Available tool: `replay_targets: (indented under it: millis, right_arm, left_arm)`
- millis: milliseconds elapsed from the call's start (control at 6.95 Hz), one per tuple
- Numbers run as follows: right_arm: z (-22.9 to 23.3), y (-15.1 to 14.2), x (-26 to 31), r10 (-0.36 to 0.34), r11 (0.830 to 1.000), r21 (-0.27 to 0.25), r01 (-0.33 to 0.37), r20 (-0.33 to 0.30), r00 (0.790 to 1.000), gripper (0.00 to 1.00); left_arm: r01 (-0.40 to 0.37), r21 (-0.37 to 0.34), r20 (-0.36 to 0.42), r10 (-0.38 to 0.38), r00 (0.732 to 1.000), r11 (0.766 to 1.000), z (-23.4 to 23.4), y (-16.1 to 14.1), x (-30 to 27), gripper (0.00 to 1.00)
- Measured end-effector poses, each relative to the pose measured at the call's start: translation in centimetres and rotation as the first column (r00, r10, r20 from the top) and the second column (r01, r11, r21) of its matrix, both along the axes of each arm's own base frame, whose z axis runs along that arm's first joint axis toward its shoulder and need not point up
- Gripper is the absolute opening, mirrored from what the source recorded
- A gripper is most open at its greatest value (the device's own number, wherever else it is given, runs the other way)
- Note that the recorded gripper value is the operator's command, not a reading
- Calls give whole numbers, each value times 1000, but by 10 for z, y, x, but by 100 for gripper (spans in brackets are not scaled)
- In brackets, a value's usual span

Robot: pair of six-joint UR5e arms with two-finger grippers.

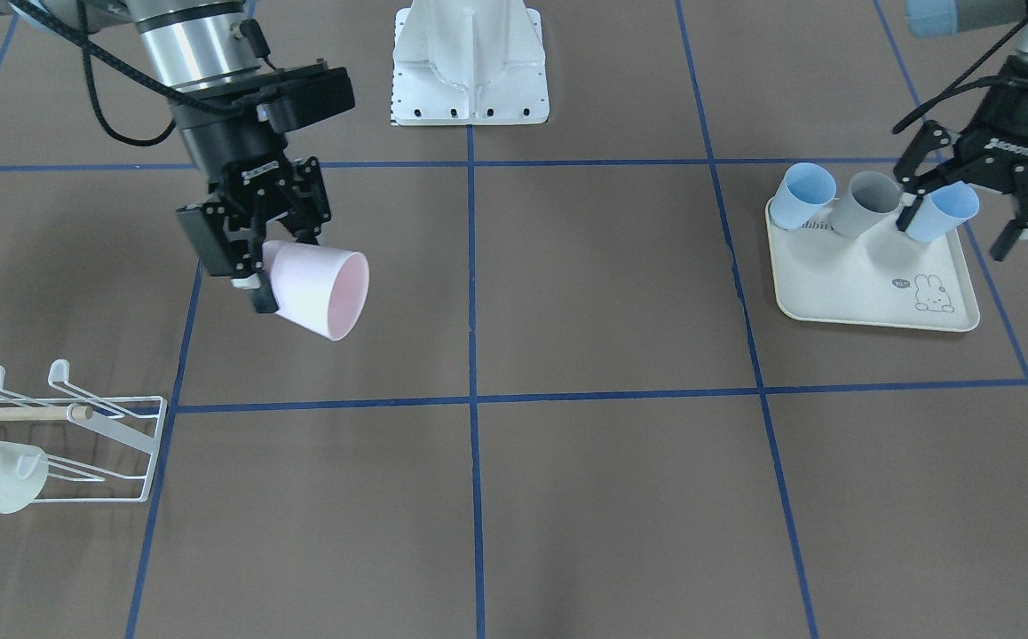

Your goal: Transfer IKEA cup to right arm and place on rack

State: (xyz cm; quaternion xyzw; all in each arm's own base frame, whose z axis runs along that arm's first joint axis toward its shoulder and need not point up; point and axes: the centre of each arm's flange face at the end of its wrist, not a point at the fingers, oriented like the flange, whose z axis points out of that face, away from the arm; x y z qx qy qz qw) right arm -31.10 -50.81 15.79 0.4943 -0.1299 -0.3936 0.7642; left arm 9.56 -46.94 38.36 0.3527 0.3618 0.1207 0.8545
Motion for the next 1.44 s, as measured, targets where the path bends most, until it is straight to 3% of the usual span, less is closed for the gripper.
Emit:
replay_targets:
  millis: [144,288,431,575,719,863,1007,1294,1438]
  right_arm:
    - [6,-21,24,19,999,28,-15,-157,987,0]
    - [15,-42,44,31,996,87,-3,-324,946,0]
    - [27,-68,71,20,988,140,62,-520,854,0]
    - [42,-99,95,-9,980,140,141,-678,735,1]
    - [57,-127,106,-36,975,109,192,-778,627,3]
    - [78,-151,107,-53,974,76,212,-838,543,3]
    - [114,-166,102,-55,975,60,214,-867,494,3]
    - [172,-163,89,-30,977,69,204,-896,444,4]
    - [191,-152,72,-23,976,68,205,-912,410,11]
  left_arm:
    - [-20,12,34,19,999,1000,18,6,-25,100]
    - [-33,13,46,33,998,999,30,12,-40,100]
    - [-39,11,49,38,998,999,36,17,-46,100]
    - [-44,8,47,43,998,999,39,19,-49,100]
    - [-49,1,42,49,998,999,41,22,-49,100]
    - [-51,-4,39,51,998,999,42,24,-50,100]
    - [-51,-6,37,51,998,999,42,25,-50,100]
    - [-56,-9,32,56,998,998,43,26,-49,100]
    - [-61,-10,27,61,998,998,43,27,-49,100]
